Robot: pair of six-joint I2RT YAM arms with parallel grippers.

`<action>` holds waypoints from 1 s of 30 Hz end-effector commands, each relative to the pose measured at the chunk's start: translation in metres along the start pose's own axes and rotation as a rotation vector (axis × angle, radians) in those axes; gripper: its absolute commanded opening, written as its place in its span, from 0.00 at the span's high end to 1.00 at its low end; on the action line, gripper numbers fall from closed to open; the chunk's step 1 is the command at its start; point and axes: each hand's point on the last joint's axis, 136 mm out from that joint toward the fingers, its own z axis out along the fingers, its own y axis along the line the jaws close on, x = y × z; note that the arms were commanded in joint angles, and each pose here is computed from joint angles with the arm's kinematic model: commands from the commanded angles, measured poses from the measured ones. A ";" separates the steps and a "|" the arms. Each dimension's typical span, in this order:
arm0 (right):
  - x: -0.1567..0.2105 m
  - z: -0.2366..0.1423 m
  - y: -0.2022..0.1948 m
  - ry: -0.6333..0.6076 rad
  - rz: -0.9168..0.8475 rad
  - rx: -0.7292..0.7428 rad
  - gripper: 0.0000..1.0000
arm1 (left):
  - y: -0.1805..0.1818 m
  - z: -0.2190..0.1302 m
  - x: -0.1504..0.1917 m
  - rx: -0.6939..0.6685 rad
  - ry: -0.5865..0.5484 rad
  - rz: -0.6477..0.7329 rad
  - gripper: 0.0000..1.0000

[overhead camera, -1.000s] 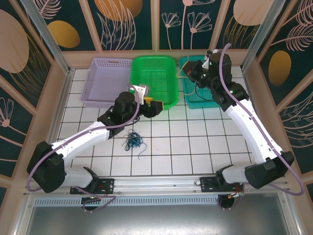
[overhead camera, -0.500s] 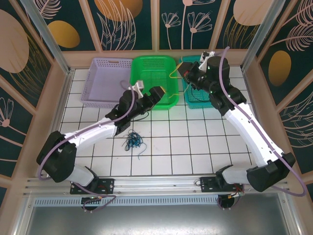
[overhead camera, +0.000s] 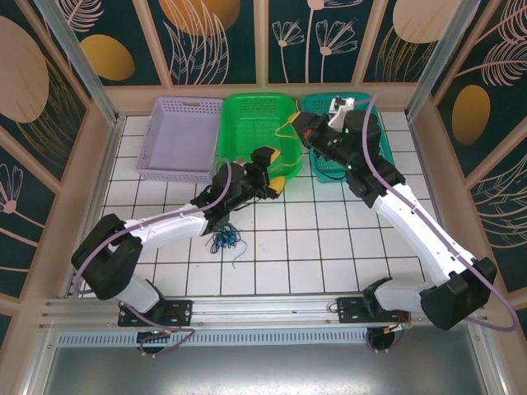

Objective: Untangle the cables

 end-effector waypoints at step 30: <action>0.008 -0.014 -0.047 0.062 0.010 0.166 0.62 | -0.171 -0.154 -0.164 0.113 -0.736 0.372 1.00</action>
